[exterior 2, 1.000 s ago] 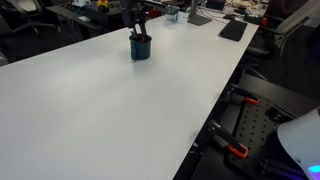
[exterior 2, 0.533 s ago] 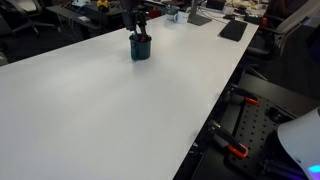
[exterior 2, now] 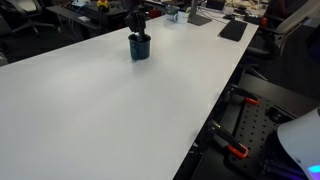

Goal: Remove the red marker from the green mug.

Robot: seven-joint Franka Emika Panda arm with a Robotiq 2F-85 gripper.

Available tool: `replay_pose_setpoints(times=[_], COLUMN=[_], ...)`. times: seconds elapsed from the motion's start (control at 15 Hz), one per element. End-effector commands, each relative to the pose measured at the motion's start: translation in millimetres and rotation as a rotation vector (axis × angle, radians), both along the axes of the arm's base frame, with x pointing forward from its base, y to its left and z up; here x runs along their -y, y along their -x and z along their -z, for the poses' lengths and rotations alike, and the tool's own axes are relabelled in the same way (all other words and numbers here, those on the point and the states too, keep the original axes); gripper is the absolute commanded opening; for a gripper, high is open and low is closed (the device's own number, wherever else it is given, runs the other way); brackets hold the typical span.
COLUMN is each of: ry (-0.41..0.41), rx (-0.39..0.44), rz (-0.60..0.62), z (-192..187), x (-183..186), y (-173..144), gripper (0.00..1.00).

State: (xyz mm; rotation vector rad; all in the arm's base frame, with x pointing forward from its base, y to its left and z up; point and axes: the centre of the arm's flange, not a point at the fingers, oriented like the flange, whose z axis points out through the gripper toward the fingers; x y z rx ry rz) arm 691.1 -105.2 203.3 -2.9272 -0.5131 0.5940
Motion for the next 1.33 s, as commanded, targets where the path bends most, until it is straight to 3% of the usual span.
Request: replay_pose_setpoints(times=[0.0, 0.13, 0.2, 0.93, 1.27], ry=[0.003, 0.002, -0.001, 0.025, 0.043], rx=[0.007, 0.007, 0.007, 0.018, 0.084], rz=[0.012, 0.012, 0.013, 0.061, 0.101], z=[-1.8, -1.7, -2.0, -6.8, -41.2], x=[0.4, 1.0, 1.7, 9.0, 18.5], y=[0.4, 0.5, 0.5, 0.9, 6.9], gripper=[0.29, 0.17, 0.03, 0.03, 0.03])
